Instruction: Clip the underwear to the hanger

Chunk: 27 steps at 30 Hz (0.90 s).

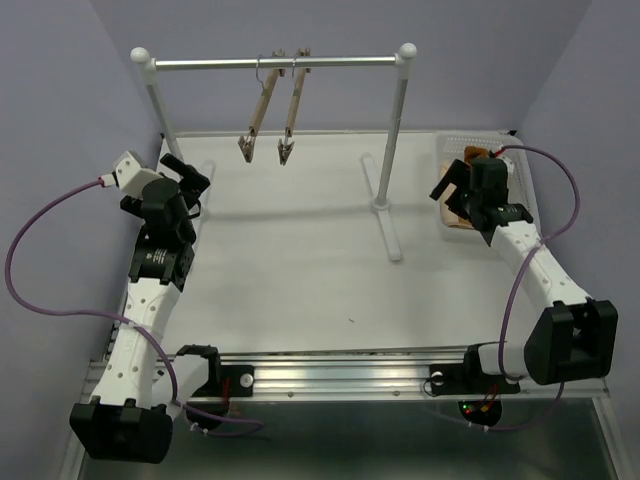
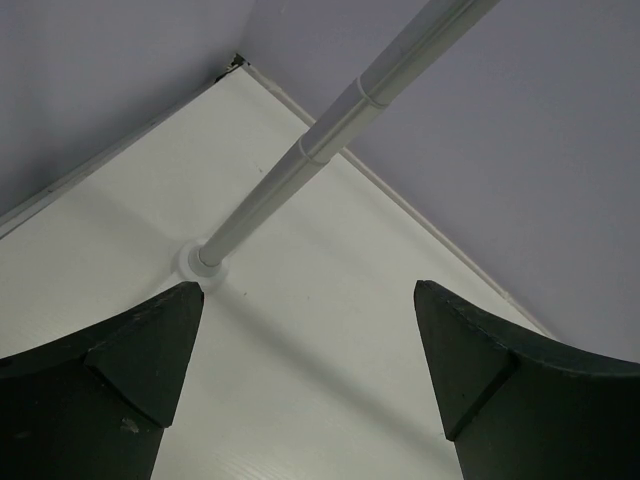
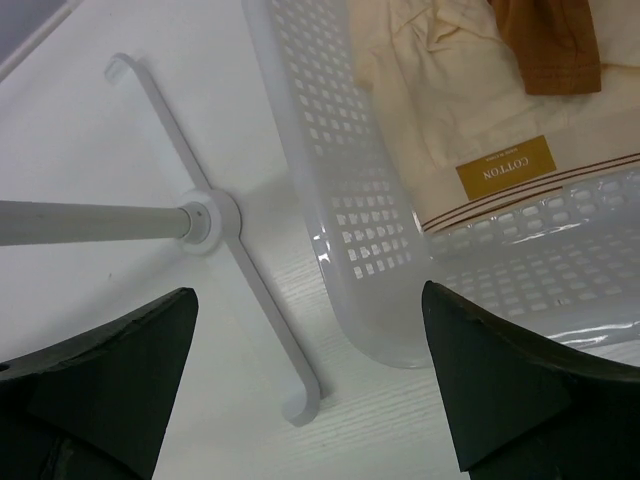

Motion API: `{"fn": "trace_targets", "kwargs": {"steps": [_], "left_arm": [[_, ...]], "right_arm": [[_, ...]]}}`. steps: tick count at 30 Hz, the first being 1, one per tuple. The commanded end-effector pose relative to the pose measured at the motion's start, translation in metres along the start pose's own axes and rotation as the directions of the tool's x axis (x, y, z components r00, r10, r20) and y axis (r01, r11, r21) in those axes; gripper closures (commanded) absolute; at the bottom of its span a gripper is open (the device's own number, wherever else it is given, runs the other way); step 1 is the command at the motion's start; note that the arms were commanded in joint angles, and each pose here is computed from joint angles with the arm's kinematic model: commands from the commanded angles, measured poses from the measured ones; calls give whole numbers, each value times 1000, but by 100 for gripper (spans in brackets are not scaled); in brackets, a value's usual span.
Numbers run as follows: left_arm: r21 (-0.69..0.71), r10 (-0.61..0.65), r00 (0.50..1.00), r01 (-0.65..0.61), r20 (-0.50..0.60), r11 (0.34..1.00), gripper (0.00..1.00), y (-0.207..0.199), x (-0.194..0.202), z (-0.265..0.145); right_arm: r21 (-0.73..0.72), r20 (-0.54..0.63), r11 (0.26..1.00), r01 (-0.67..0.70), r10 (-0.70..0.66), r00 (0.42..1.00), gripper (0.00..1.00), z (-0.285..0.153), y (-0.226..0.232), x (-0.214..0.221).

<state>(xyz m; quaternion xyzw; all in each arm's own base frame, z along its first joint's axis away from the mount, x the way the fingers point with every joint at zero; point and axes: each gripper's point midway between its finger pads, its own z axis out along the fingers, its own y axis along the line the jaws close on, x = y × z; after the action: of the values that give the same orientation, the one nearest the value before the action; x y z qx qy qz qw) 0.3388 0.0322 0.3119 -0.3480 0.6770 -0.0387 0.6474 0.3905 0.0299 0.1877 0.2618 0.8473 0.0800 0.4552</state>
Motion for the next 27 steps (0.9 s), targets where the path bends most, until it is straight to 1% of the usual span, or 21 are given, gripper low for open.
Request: {"fn": "trace_targets", "kwargs": {"steps": [1,6,8,11,12,13,15,16,18,19,20,21,22,23,24,25,26,27], "left_arm": [[28,-36,998,35,47,999,1,-6,-14,-4],[39,-46,998,45,34,998,1,-7,-8,-2],[51,-44,999,43,21,998,1,-9,-5,-1],[46,-43,999,43,10,998,1,-9,-2,0],[42,-41,999,41,4,998,1,-7,1,0],[40,-42,999,42,4,998,1,-6,1,0],[37,-53,999,53,-5,998,1,-5,5,0],[36,-53,999,53,-11,998,1,-5,7,0],[39,-59,998,60,-20,997,1,-4,10,-1],[38,-53,998,54,-26,998,1,-3,13,0],[35,-53,998,54,-27,998,1,-3,13,0],[32,-64,998,65,-29,997,1,-2,14,0],[29,-65,997,66,-32,997,1,-1,16,0],[40,-63,997,64,-43,997,1,-3,18,0],[42,-60,997,62,-48,997,1,-3,20,1],[43,-60,997,63,-54,997,1,-4,22,2],[45,-58,996,61,-61,997,1,-4,24,2],[44,-52,996,56,-70,998,1,-4,27,3]], "right_arm": [[-49,116,999,14,-9,993,0,-20,9,-28],[-10,177,997,80,-77,981,0,-24,6,-47],[36,184,997,70,-76,980,0,-18,0,-51],[102,214,993,52,-73,974,0,-14,-2,-69],[126,205,990,59,-85,975,0,-4,-3,-69],[157,244,986,50,-88,966,0,-4,-2,-86],[194,264,980,42,-93,960,0,4,-5,-100],[200,263,979,48,-101,960,0,15,-3,-110],[225,264,974,23,-84,961,0,31,-16,-126],[221,216,975,35,-84,973,0,55,-19,-120],[216,241,976,8,-62,968,0,60,-24,-141],[211,233,977,6,-56,971,0,70,-26,-144],[215,185,976,21,-61,981,0,94,-31,-135],[219,179,975,21,-61,982,0,103,-33,-138],[218,206,976,10,-56,977,0,107,-34,-154],[233,184,972,21,-65,981,0,114,-36,-152],[260,156,965,25,-68,985,0,131,-47,-145],[277,175,961,21,-72,982,0,133,-53,-155]]}}
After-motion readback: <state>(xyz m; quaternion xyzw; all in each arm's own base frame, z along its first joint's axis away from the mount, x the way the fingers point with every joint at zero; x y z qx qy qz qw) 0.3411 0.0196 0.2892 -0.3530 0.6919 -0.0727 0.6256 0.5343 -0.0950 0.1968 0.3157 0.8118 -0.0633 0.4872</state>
